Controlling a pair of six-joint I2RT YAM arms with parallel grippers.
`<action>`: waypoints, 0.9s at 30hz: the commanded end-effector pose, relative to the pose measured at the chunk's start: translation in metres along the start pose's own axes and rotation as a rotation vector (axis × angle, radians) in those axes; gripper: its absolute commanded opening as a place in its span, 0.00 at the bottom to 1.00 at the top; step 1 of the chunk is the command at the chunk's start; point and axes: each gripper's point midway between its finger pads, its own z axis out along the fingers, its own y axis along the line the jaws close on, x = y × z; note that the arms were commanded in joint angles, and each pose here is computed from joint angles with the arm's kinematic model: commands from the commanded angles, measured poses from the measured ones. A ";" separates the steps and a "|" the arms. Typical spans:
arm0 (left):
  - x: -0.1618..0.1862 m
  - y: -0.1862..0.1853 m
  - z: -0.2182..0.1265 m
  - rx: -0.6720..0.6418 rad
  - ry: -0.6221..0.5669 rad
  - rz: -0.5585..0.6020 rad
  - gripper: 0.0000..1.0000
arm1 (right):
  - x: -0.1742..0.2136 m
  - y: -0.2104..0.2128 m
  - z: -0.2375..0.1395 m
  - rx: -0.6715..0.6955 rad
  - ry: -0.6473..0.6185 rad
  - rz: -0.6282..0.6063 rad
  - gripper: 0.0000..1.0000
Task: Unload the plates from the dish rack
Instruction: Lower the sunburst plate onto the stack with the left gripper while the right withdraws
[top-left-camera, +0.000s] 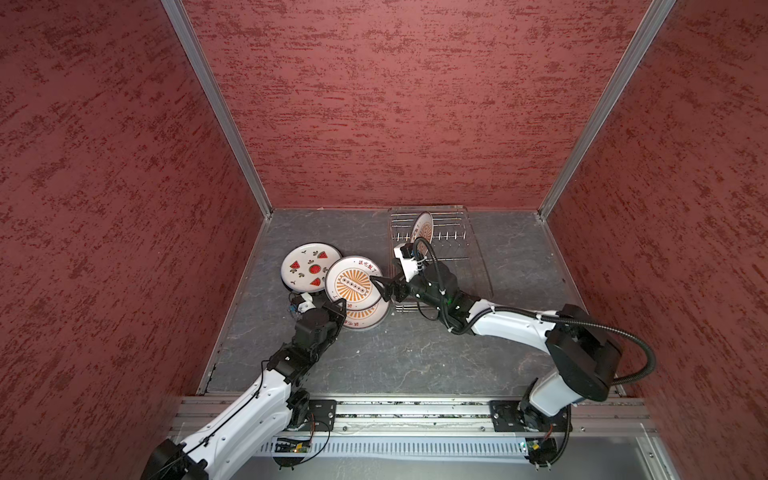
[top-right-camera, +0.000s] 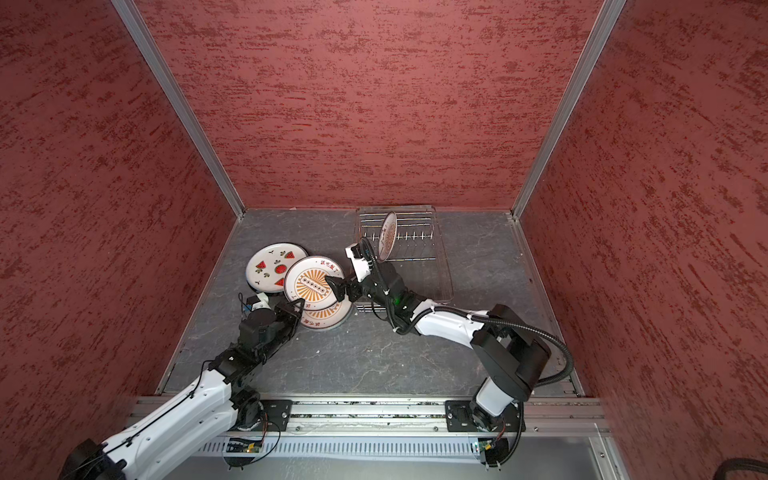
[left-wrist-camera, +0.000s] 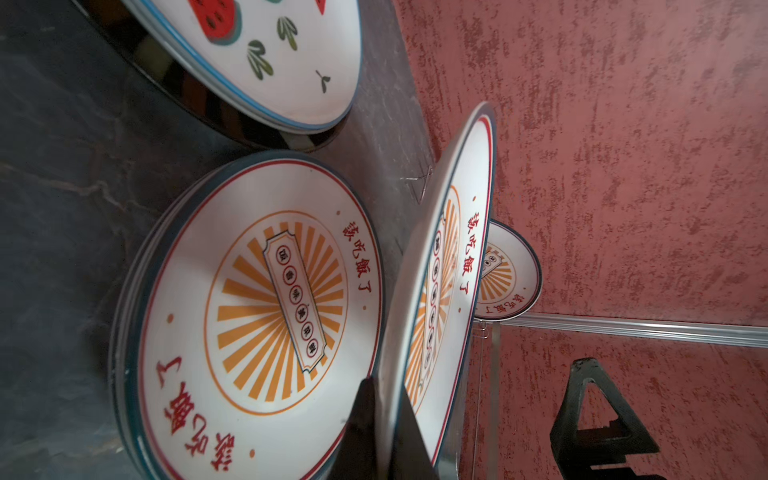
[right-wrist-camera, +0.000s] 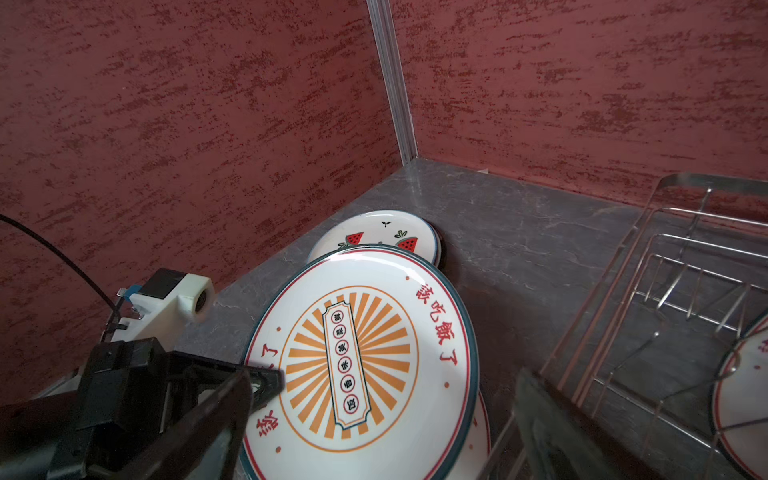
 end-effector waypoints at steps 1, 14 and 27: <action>-0.004 -0.003 0.000 -0.027 -0.012 -0.060 0.00 | -0.004 -0.002 0.006 0.044 0.007 -0.052 0.99; 0.000 0.013 0.008 -0.196 0.001 -0.088 0.00 | 0.005 0.005 0.013 0.021 0.049 -0.075 0.99; 0.005 0.020 0.009 -0.260 -0.017 -0.096 0.00 | 0.009 0.004 0.017 0.037 0.065 -0.088 0.99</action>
